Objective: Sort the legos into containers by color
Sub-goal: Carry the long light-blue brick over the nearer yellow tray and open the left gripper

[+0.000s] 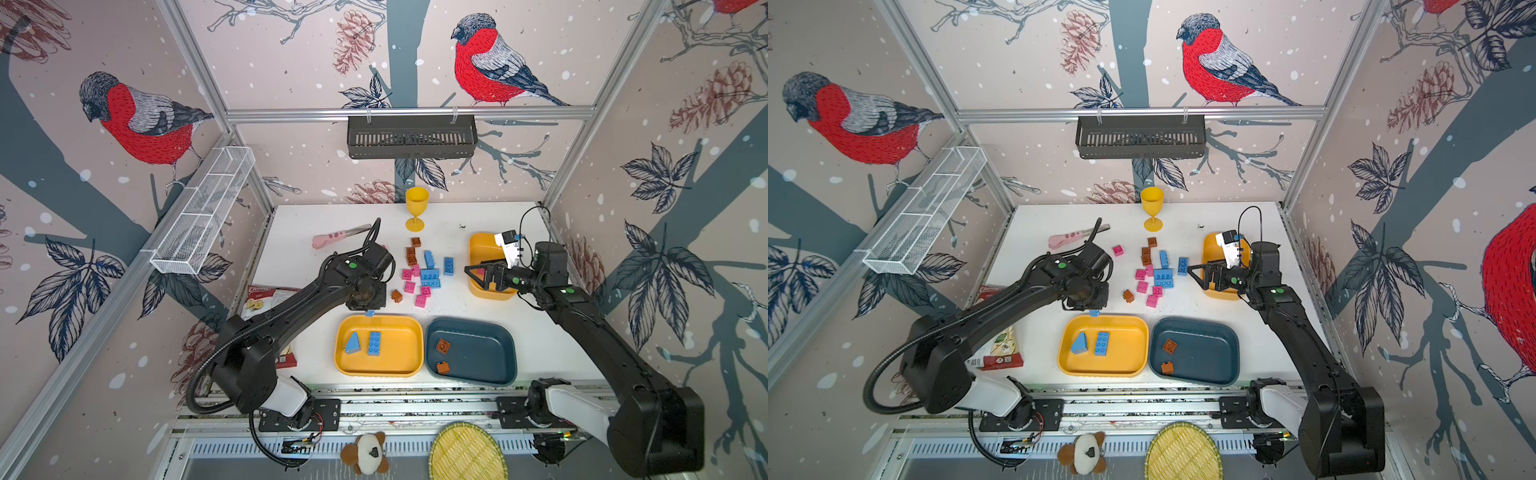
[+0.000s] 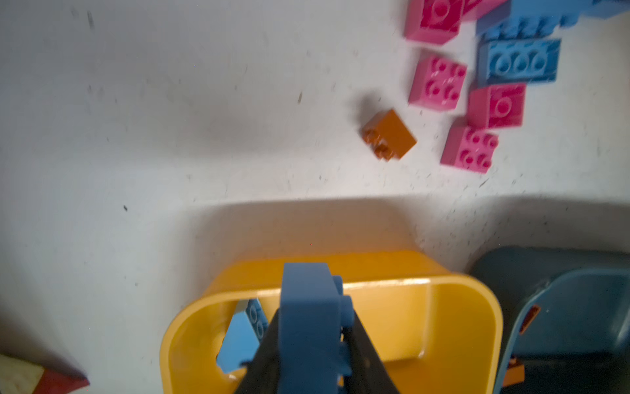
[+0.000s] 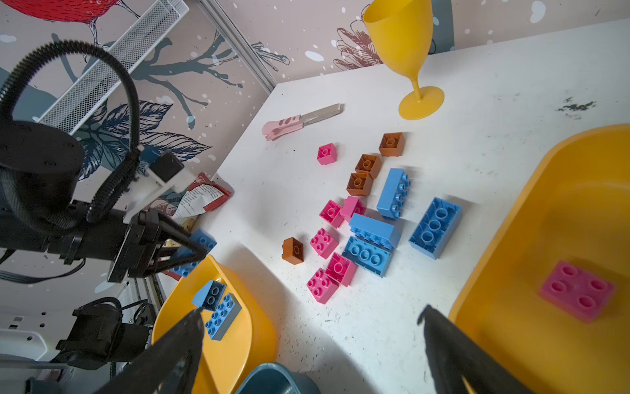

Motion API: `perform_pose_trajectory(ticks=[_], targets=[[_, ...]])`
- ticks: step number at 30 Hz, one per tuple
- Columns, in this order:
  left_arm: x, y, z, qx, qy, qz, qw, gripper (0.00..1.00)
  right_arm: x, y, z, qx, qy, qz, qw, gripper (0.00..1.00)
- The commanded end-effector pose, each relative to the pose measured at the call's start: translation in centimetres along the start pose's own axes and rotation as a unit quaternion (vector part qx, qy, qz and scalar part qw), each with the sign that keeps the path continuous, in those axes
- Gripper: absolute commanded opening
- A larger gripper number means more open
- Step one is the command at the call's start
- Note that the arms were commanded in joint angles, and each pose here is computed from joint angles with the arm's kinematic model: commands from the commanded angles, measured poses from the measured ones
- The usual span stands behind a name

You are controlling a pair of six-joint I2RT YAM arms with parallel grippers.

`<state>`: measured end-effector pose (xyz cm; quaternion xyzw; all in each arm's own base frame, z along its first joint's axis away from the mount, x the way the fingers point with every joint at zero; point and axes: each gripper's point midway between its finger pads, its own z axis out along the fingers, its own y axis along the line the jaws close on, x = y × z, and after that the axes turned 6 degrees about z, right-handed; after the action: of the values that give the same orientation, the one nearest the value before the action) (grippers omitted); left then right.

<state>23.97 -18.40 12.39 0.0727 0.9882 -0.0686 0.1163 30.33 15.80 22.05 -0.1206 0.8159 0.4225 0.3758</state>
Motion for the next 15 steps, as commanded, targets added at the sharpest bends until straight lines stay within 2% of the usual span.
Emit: perform_pose_trajectory(ticks=[1, 6, 10, 15], targets=[[3.8, 0.1, 0.5, 0.03, 0.046, -0.028, 0.998, 0.15, -0.1, 0.2, 0.2, -0.002, 0.002, -0.012, 1.0, 1.0], [5.7, 0.5, 2.2, 0.039, 0.062, -0.031, 0.997, 0.18, 0.3, 0.4, 0.9, -0.005, 0.012, -0.014, 1.0, 0.99], [6.9, 2.3, 3.6, -0.008, 0.082, -0.026, 0.996, 0.23, 0.3, 0.6, 0.8, -0.003, 0.012, -0.016, 1.0, 0.99], [5.9, 1.5, 3.7, 0.004, 0.072, -0.016, 0.997, 0.53, 0.2, 0.7, 0.6, 0.0, 0.011, -0.018, 1.0, 0.99]])
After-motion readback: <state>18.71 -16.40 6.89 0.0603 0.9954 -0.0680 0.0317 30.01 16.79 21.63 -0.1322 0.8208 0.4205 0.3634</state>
